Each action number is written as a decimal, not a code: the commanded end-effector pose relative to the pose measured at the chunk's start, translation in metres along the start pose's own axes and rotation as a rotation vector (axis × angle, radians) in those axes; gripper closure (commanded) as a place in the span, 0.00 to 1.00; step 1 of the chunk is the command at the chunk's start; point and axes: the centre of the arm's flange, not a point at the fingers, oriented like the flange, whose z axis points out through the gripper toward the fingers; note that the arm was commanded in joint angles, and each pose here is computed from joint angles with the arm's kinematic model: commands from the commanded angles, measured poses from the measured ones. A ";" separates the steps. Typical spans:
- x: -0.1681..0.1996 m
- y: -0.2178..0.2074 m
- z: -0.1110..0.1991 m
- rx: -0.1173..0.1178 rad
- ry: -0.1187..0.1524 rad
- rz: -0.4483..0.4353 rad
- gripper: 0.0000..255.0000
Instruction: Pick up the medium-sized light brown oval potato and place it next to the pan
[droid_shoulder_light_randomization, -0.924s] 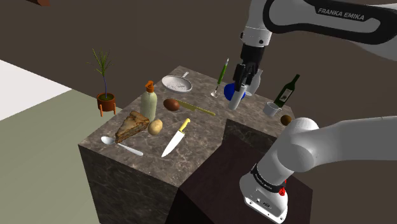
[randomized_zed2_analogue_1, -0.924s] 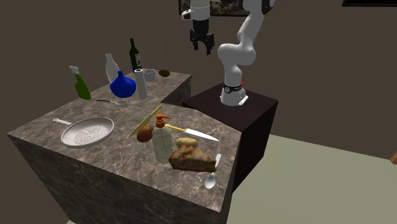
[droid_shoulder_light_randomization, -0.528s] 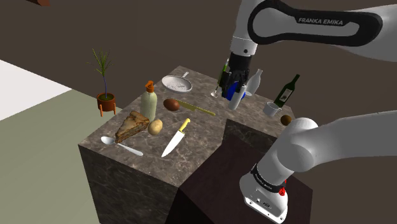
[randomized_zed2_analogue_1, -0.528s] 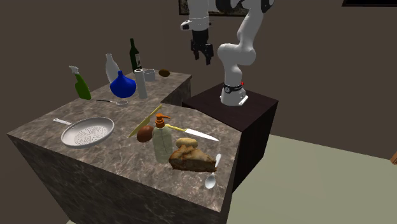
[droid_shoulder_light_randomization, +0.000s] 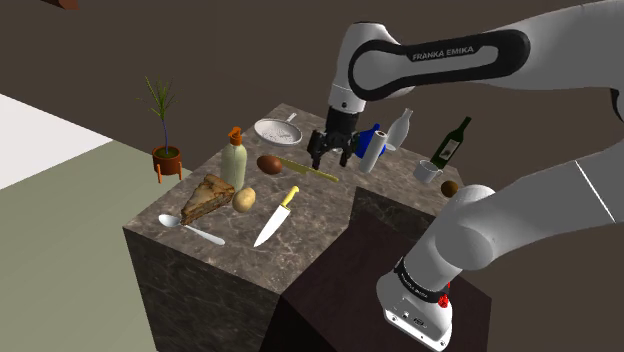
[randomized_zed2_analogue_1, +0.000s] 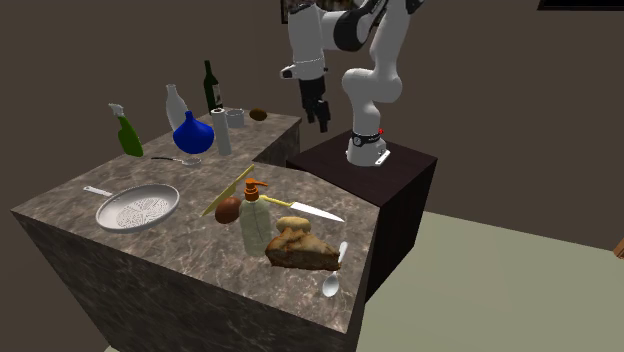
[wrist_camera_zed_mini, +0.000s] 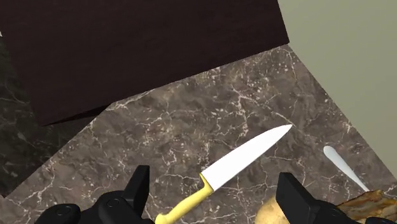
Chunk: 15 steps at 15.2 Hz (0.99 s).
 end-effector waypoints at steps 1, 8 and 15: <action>0.014 -0.011 0.018 0.025 0.004 0.057 0.00; 0.064 -0.047 0.077 0.107 0.008 0.243 0.00; 0.121 -0.078 0.133 0.189 0.012 0.430 0.00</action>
